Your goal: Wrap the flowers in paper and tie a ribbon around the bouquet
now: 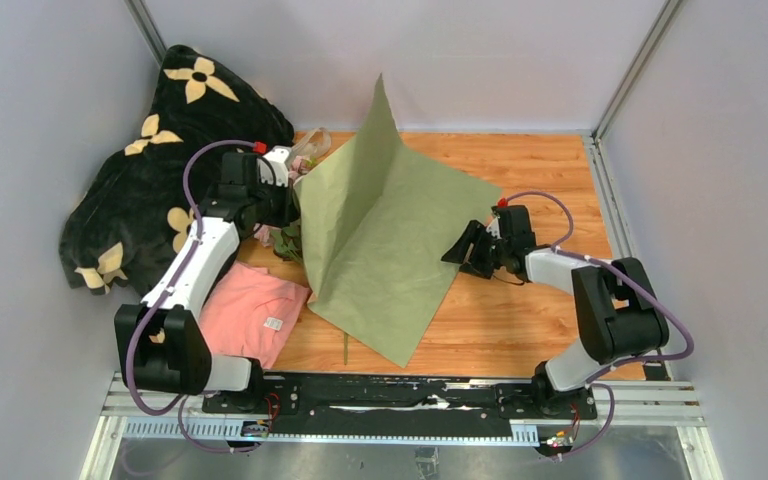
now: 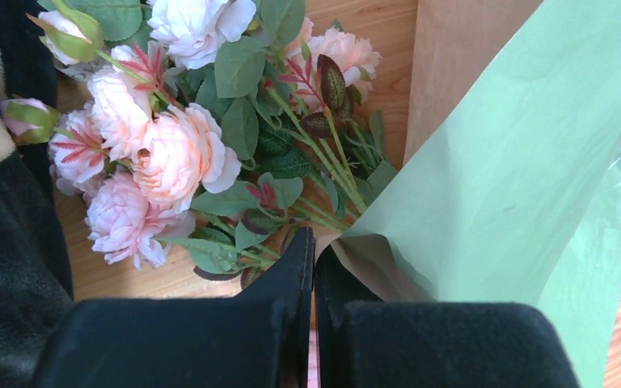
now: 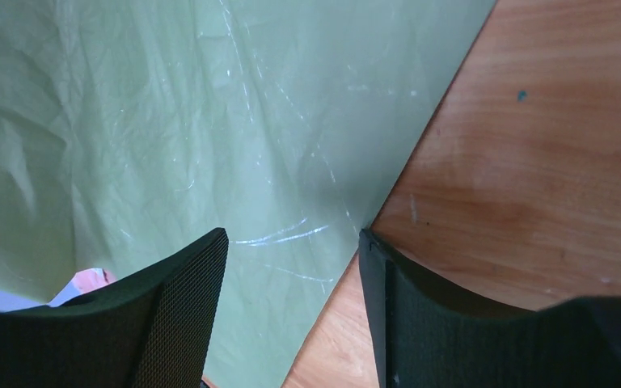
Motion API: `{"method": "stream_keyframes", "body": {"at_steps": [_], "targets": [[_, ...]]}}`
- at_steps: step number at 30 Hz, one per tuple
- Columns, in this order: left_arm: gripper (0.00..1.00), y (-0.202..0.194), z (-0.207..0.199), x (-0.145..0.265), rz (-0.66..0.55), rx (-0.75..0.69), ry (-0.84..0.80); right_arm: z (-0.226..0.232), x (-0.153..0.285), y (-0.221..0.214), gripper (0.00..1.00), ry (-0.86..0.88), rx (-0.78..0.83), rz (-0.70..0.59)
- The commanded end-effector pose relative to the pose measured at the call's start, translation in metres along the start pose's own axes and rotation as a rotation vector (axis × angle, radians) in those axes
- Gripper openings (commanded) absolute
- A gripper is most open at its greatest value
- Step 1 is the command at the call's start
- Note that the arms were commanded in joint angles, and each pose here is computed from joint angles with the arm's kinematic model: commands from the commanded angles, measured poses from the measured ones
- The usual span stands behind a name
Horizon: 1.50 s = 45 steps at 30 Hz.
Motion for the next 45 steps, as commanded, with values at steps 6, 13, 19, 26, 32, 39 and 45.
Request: {"method": "stream_keyframes", "body": {"at_steps": [6, 13, 19, 26, 32, 39, 45], "targets": [[0.0, 0.003, 0.002, 0.009, -0.049, -0.054, 0.023, -0.028, 0.016, -0.048, 0.65, -0.074, -0.122, 0.034], [0.0, 0.002, 0.001, 0.01, -0.051, -0.06, 0.016, -0.031, 0.017, -0.074, 0.66, -0.071, -0.157, 0.019], [0.0, 0.005, 0.0, 0.013, -0.057, -0.063, 0.008, -0.033, 0.002, -0.065, 0.66, -0.099, -0.118, 0.001], [0.0, 0.006, -0.001, 0.016, -0.071, -0.076, 0.01, -0.023, -0.017, -0.063, 0.61, 0.034, -0.132, 0.071], [0.0, 0.005, 0.0, 0.014, -0.062, -0.075, 0.007, -0.012, -0.023, -0.061, 0.57, 0.062, -0.084, 0.089], [0.0, 0.003, 0.001, 0.011, -0.052, -0.086, 0.013, -0.002, -0.022, -0.05, 0.08, 0.038, -0.037, 0.056], [0.0, 0.006, 0.002, 0.005, -0.012, -0.15, -0.013, -0.003, 0.013, -0.022, 0.0, -0.04, -0.01, -0.088]]}}
Point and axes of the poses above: each gripper's point midway between its finger pads, its own x axis back along the fingers, its own z axis along the line the jaws close on, y = z × x, the point moved 10 cm from there along x, back along the fingers, and after that the axes turned 11 degrees about -x, right-handed, at the moved point
